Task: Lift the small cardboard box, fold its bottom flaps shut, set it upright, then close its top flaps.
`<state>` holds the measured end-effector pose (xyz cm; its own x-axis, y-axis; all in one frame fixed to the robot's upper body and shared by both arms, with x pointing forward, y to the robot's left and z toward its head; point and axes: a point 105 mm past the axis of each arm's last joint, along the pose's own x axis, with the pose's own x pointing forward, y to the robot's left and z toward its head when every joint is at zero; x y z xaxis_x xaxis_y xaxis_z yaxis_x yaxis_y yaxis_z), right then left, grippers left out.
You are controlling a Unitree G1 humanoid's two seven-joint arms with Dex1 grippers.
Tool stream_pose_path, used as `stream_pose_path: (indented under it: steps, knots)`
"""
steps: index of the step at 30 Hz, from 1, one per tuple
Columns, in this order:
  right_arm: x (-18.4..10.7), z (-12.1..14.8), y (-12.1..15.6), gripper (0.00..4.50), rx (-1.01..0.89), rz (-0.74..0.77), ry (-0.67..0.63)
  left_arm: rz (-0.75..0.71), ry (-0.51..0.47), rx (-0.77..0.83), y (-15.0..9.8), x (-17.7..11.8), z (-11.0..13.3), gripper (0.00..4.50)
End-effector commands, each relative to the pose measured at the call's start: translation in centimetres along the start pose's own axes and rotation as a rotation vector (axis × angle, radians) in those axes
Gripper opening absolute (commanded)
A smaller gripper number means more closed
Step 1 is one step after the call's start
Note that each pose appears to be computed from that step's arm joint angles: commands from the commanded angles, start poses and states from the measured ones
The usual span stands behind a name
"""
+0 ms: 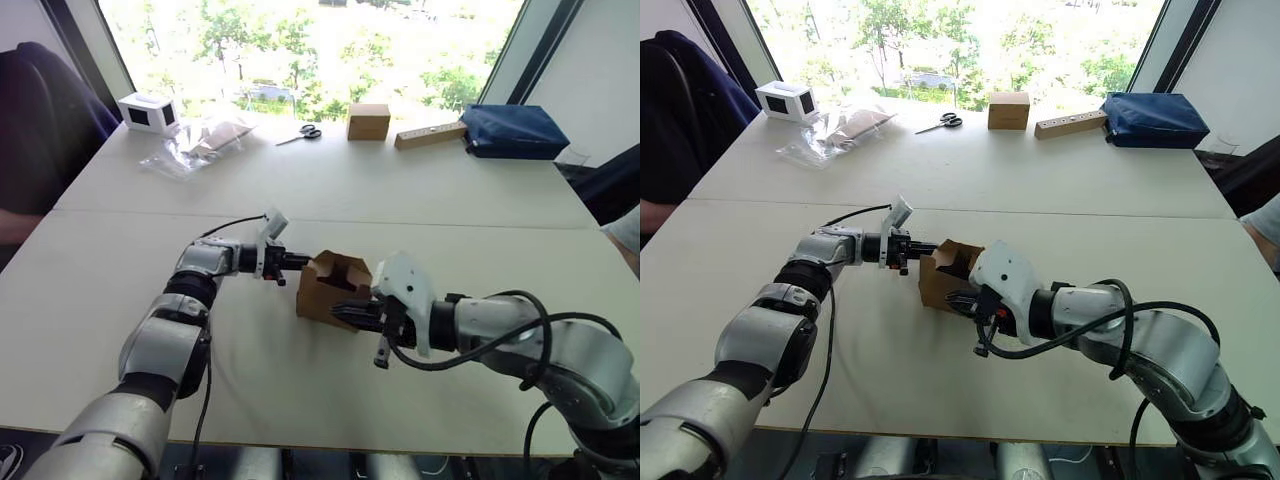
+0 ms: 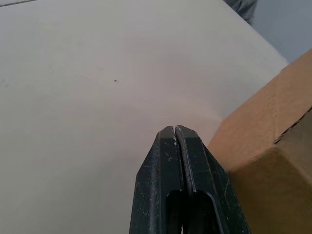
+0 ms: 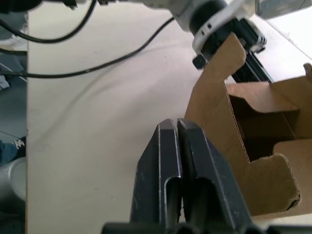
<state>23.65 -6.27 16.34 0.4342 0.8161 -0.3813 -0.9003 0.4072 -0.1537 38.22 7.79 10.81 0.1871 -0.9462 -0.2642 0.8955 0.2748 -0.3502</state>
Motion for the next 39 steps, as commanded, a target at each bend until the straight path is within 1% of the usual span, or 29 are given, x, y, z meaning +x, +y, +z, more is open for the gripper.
stream_pose_path:
  steps: [1, 6, 12, 19, 26, 33, 39]
  knots:
    - [0.1, 0.3, -0.6, 0.09, -0.081, -0.023, 0.0, -0.031, -0.006, 0.036, -0.6, -0.2, 1.1, 0.0]
    - [0.5, 0.0, -1.6, 0.09, -0.131, -0.049, 0.01, -0.049, -0.007, 0.027, -1.1, -0.3, 0.9, 0.0]
    - [0.9, 0.0, -2.2, 0.09, -0.146, -0.059, 0.002, -0.057, 0.002, 0.024, -1.3, -0.2, 0.6, 0.0]
    - [1.1, 0.2, -2.3, 0.09, -0.148, -0.054, -0.01, -0.05, 0.0, 0.022, -1.3, -0.2, 0.5, 0.0]
    - [1.7, -0.2, -2.7, 0.09, -0.136, -0.058, -0.007, -0.087, 0.02, 0.019, -2.0, 0.0, 0.0, 0.0]
    - [1.9, -0.6, -2.5, 0.09, -0.128, -0.04, -0.002, -0.065, 0.019, -0.001, -1.8, -0.2, -0.5, 0.0]
    - [2.2, -1.2, -2.3, 0.09, -0.101, -0.025, 0.002, -0.044, 0.002, 0.005, -1.6, -0.2, -0.2, 0.0]
